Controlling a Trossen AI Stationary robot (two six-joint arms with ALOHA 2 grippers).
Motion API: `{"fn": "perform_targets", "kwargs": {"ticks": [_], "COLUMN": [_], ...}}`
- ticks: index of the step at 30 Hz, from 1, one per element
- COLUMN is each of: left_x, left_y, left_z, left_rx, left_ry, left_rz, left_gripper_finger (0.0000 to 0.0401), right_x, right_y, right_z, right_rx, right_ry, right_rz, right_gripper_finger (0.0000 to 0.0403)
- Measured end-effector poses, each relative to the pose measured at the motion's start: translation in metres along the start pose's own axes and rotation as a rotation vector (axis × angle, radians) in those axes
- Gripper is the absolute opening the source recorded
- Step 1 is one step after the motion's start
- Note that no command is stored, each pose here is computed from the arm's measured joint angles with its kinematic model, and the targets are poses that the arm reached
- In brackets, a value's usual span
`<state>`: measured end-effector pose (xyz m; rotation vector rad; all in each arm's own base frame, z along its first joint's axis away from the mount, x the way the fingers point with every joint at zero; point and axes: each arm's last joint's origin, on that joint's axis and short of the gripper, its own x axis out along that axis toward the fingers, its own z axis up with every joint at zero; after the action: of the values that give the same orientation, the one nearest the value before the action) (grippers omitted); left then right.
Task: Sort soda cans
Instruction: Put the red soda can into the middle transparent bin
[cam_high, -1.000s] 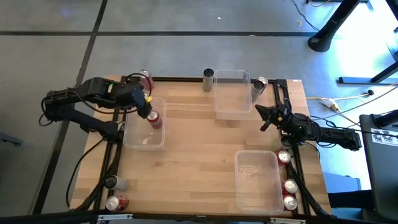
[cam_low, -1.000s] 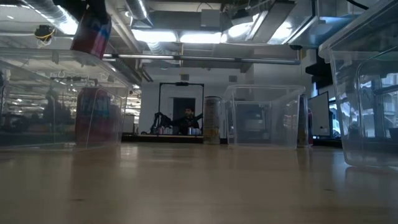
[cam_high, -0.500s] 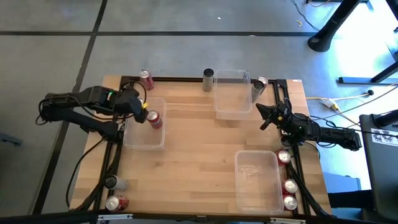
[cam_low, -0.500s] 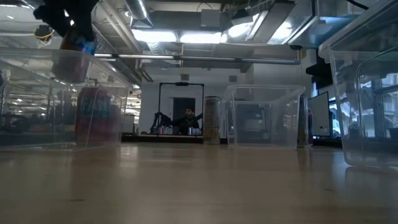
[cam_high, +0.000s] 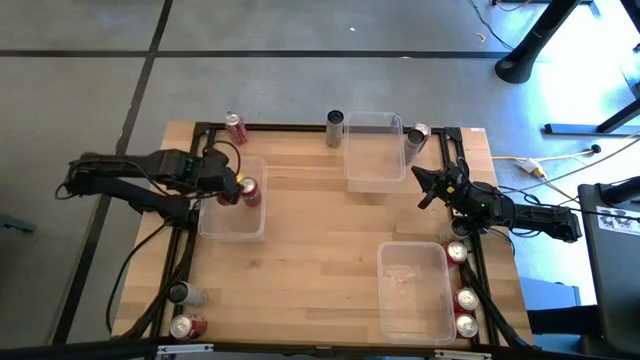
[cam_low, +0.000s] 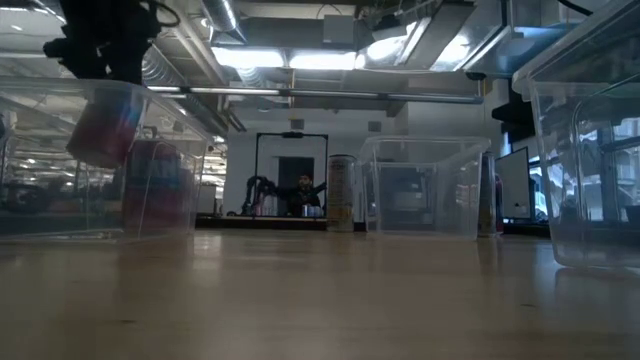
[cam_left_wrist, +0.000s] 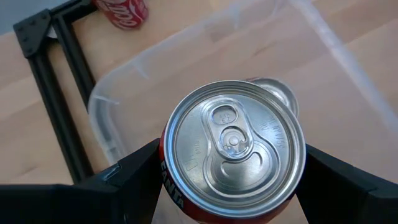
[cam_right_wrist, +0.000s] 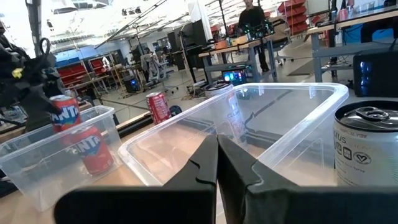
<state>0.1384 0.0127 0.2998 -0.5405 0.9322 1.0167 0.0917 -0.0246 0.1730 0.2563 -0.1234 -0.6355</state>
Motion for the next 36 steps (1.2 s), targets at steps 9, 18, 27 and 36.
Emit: {"fn": "perform_targets", "kwargs": {"ticks": [9,18,27,36], "left_x": [0.029,0.057,0.071,0.069], "left_y": [-0.005,-0.006,-0.004,-0.004], "left_z": [-0.015,-0.031,-0.04,-0.04], "left_rx": [-0.023,-0.024,0.008,0.037], "left_ry": [0.01,-0.009,-0.017,0.009], "left_rz": [0.021,0.056,0.074,0.062], "left_gripper_finger": [0.029,0.029,0.0307,0.034], "right_x": [0.0,0.0,0.0,0.0], "right_y": [0.0,0.0,0.0,0.0], "right_z": [0.0,0.0,0.0,0.0], "right_rx": [0.001,0.001,0.0,0.001], "right_ry": [0.002,0.002,0.002,0.002], "right_rz": [0.007,0.007,0.007,0.008], "right_gripper_finger": [0.0005,0.0005,0.0005,0.0005]}}
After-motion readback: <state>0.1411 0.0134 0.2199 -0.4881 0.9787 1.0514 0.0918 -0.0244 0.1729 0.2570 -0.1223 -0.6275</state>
